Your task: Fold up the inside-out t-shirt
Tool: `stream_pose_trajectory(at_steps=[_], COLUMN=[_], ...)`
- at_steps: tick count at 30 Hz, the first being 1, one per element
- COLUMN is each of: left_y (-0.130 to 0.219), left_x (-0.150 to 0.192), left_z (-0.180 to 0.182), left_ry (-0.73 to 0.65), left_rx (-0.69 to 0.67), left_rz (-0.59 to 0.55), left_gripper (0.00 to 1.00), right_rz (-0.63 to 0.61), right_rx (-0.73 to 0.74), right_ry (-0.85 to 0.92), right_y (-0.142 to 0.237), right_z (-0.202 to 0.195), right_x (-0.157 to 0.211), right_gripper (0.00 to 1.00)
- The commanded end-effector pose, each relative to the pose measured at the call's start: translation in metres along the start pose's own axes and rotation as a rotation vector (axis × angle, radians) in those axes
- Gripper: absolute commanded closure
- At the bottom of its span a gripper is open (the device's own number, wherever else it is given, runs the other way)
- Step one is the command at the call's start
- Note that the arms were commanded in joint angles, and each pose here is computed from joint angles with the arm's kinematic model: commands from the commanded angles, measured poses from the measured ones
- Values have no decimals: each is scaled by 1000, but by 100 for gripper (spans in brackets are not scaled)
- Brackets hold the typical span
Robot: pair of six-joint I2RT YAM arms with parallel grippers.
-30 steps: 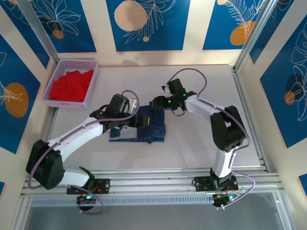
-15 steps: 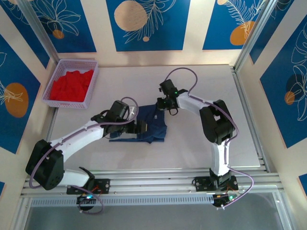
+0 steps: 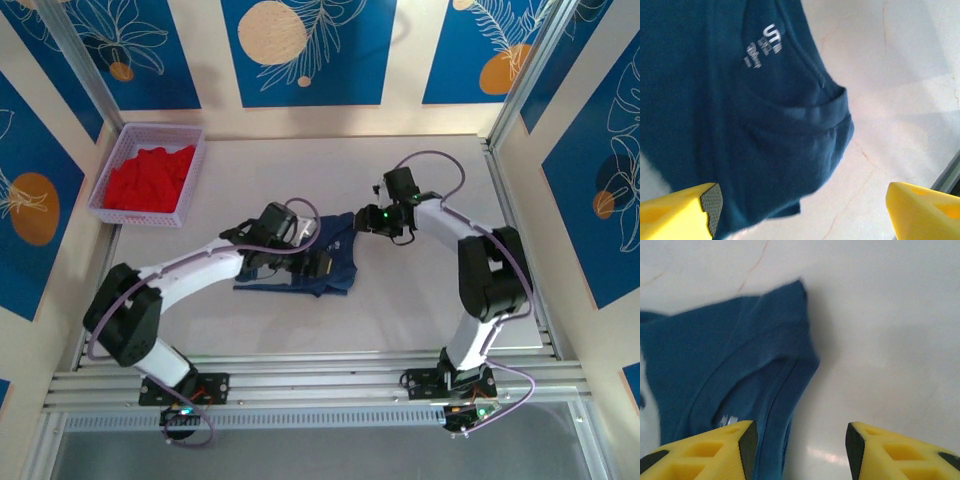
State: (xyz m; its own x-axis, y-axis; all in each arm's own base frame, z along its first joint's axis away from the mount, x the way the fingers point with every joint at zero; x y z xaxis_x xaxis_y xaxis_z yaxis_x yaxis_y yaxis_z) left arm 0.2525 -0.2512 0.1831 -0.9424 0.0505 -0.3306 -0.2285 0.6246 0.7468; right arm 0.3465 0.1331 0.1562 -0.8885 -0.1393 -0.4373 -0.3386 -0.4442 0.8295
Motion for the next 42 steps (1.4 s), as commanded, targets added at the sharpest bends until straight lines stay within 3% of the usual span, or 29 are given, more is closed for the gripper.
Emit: stream_pose_trajectory(at_steps=[1, 6, 12, 16, 21, 24, 26, 32, 37, 42], left_y=[-25, -65, -83, -60, -4, 21, 33, 30, 15, 1], left_x=[-7, 9, 47, 41, 25, 12, -5, -28, -14, 15], left_z=[-15, -32, -38, -43, -51, -24, 9, 92, 122, 132], left_ry=[-51, -101, -159, -204, -265, -186, -42, 290, 339, 358], left_rx=[90, 126, 82, 40, 37, -22, -87, -193, -268, -250], left_rz=[30, 121, 233, 171, 22, -59, -100, -81, -18, 62], left_gripper=[16, 17, 17, 15, 11, 10, 10, 13, 13, 15], right_rz=[44, 69, 73, 65, 61, 46, 38, 126, 209, 262], right_rx=[-137, -115, -146, -204, -303, -349, -373, -333, -271, -158], right_ry=[-63, -108, -158, -186, -199, -171, -137, -165, -205, -208], right_y=[10, 20, 29, 31, 27, 22, 18, -14, -34, -48], right_z=[14, 4, -6, 1, 21, 41, 57, 70, 63, 48], right_x=[28, 53, 65, 72, 78, 77, 73, 76, 87, 81], right_gripper=[48, 49, 49, 49, 50, 52, 55, 62, 65, 66])
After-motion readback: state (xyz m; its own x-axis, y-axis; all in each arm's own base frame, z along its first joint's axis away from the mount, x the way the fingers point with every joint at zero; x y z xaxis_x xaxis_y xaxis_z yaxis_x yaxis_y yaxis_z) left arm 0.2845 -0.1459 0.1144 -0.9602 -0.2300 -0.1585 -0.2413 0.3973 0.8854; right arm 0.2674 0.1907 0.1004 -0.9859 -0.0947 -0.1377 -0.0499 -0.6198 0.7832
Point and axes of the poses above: each hand's point on the last joint's axis, 136 mm out from that joint toward the fingers, its own y axis back along the fingers, its own z axis along the line the jaws close on, x = y × z, the point moved 9 cm from there along y, back along the fingers, and after that the axes turned 15 degrees about y, right-handed, at the moved point
